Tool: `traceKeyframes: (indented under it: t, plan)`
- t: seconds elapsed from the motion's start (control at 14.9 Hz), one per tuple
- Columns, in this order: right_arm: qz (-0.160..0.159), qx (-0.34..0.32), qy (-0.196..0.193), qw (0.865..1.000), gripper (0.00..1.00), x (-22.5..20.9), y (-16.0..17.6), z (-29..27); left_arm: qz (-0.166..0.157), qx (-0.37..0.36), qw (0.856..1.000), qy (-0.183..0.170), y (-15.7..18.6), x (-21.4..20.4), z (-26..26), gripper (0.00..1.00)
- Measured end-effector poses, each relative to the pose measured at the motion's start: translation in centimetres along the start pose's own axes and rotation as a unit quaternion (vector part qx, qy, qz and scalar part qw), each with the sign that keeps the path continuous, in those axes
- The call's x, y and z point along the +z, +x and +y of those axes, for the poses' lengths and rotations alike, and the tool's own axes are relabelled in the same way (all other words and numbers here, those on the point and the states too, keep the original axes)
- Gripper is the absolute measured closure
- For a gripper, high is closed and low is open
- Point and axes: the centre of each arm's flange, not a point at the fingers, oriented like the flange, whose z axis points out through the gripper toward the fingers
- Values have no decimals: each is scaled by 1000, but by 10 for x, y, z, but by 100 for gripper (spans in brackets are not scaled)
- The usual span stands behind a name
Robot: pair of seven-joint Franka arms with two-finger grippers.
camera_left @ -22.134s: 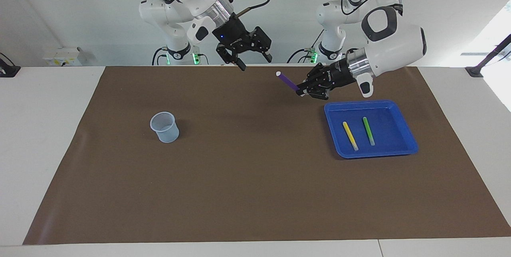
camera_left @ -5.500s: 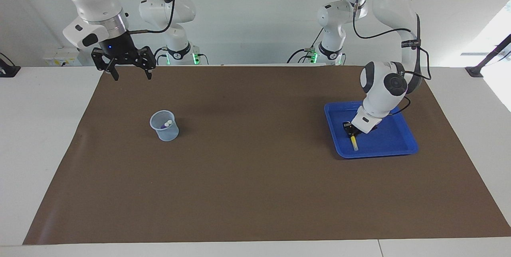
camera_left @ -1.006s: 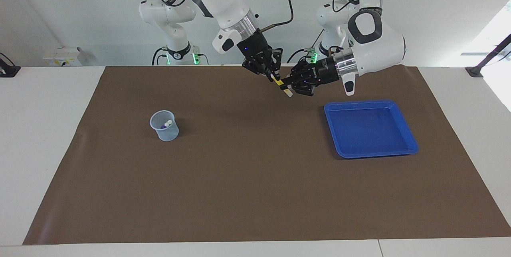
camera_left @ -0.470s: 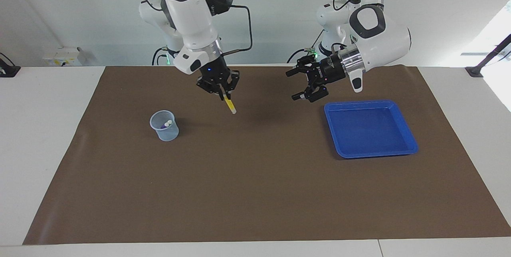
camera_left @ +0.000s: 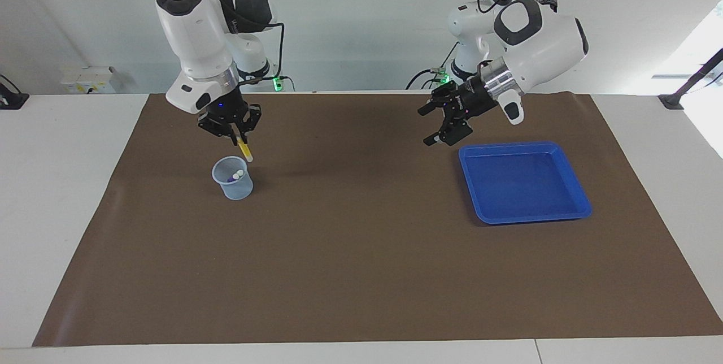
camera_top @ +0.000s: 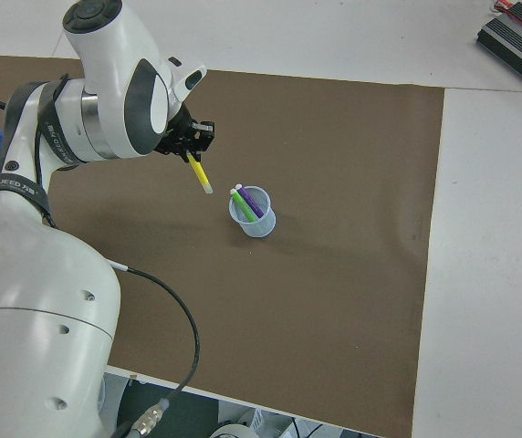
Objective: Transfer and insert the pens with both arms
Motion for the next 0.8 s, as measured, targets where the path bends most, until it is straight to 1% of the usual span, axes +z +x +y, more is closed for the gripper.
traceKeyframes:
  t: [0.13, 0.34, 0.54, 0.6, 0.74, 0.8]
  plan:
    - [-3, -11, -4, 1000, 82, 10, -8, 16, 18, 13, 1000, -4, -2, -7, 2, 0]
    - [20, -25, -7, 999, 82, 33, -19, 38, 75, 46, 996, -6, -1, -16, 6, 0]
    - [36, -27, -9, 999, 82, 57, -25, 40, 126, 83, 989, -7, -6, -25, 11, 0]
    - [37, -28, -9, 999, 82, 61, -26, 39, 146, 100, 984, -3, -7, -28, 14, 0]
    - [39, -28, -9, 999, 82, 65, -26, 39, 187, 146, 971, 20, -7, -36, 20, 0]
    - [41, -28, -10, 999, 75, 66, -26, 39, 203, 177, 962, 39, -3, -41, 22, 0]
